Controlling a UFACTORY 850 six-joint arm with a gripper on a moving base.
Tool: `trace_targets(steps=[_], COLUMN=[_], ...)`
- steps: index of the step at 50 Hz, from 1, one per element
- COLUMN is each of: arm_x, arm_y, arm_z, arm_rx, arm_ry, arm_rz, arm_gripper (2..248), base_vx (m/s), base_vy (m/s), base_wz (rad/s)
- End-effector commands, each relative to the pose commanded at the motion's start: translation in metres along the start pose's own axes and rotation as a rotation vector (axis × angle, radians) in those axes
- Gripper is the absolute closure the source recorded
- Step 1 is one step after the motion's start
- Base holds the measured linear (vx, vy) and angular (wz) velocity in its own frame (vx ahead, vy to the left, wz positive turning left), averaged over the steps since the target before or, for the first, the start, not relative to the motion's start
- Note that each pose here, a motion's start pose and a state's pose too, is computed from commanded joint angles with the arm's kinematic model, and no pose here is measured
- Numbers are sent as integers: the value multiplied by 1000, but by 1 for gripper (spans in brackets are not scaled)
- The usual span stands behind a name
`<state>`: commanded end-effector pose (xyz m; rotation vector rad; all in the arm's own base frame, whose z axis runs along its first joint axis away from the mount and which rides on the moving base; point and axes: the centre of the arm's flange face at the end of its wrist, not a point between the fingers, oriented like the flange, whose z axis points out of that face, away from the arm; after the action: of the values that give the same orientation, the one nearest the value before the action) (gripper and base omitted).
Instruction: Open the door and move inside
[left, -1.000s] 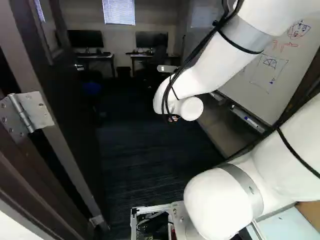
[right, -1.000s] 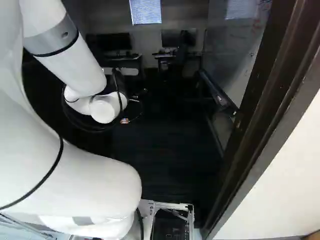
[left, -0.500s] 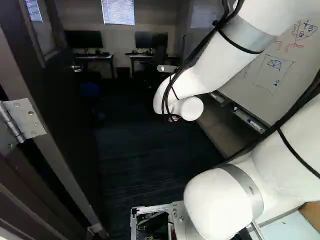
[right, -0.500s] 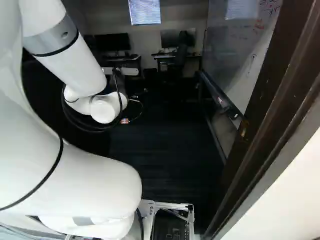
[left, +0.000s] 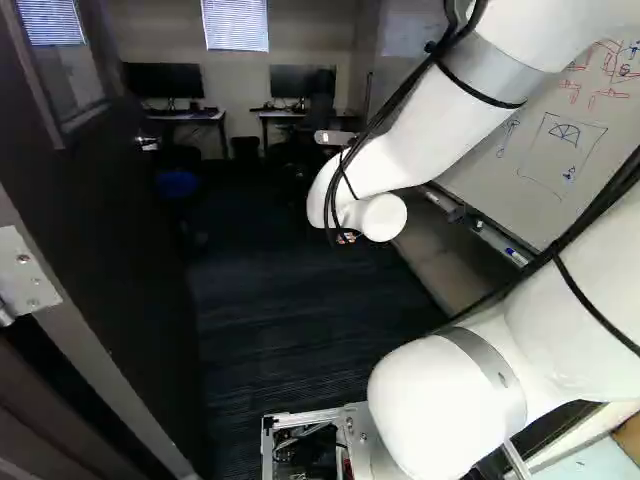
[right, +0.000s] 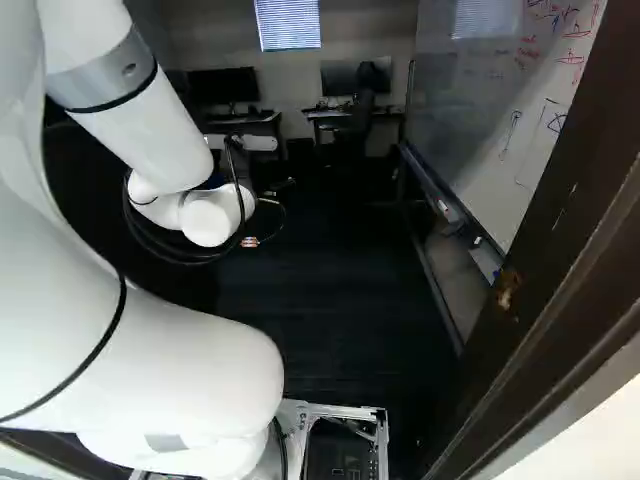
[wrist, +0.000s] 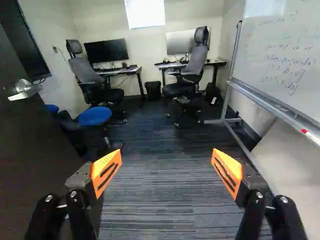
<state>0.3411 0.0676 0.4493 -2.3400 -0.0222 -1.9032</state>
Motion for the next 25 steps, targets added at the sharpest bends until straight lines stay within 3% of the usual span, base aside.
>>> trace_targets(steps=[16, 25], arm_x=[0, 0], arm_y=[0, 0], arm_z=[0, 0], arm_rx=[0, 0], arm_ry=[0, 0], arm_rz=[0, 0], arm_gripper=[3, 3], base_vx=[72, 147], base_vy=[9, 4], base_wz=[-2, 0])
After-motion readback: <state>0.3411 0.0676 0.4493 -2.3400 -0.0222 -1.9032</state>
